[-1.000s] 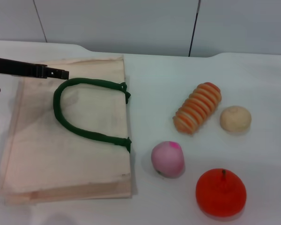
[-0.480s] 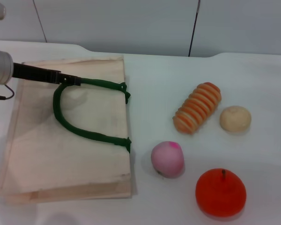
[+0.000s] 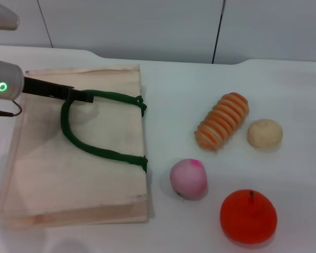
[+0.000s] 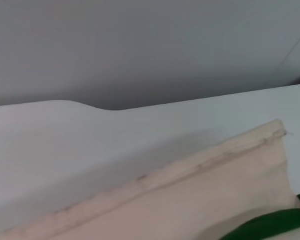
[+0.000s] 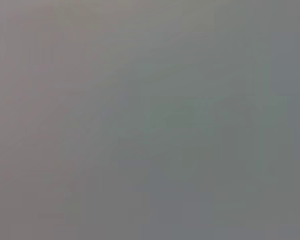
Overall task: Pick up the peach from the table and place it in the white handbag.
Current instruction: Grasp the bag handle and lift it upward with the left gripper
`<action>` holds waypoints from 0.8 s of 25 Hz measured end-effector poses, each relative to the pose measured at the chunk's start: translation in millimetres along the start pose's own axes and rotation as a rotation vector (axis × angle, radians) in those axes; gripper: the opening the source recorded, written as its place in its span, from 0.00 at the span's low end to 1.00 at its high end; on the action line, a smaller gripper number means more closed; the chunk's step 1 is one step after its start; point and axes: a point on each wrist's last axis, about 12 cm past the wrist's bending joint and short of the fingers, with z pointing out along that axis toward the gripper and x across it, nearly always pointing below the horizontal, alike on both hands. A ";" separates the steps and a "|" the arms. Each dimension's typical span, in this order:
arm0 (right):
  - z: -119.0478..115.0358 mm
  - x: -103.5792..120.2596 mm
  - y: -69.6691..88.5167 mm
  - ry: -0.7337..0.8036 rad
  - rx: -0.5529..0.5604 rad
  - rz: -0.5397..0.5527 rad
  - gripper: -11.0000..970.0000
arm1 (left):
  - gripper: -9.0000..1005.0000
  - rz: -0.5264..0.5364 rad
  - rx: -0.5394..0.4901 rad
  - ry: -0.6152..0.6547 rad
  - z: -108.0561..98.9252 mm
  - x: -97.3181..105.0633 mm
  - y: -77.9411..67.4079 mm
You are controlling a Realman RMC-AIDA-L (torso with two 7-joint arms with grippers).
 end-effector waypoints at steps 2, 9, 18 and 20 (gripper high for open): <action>0.1 0.0 0.0 0.000 0.000 0.000 0.92 | 0.78 0.002 0.006 0.001 2.8 -0.3 -1.5; 0.2 -0.2 -0.2 -0.001 0.002 0.001 0.92 | 0.73 -0.001 0.008 0.007 4.2 1.4 -1.7; 0.5 -0.6 -0.4 -0.003 0.004 0.002 0.92 | 0.39 -0.003 -0.004 0.030 4.8 4.0 -1.2; 0.1 -0.6 -1.2 -0.003 0.006 0.001 0.92 | 0.25 -0.005 -0.004 0.027 5.1 3.7 -1.6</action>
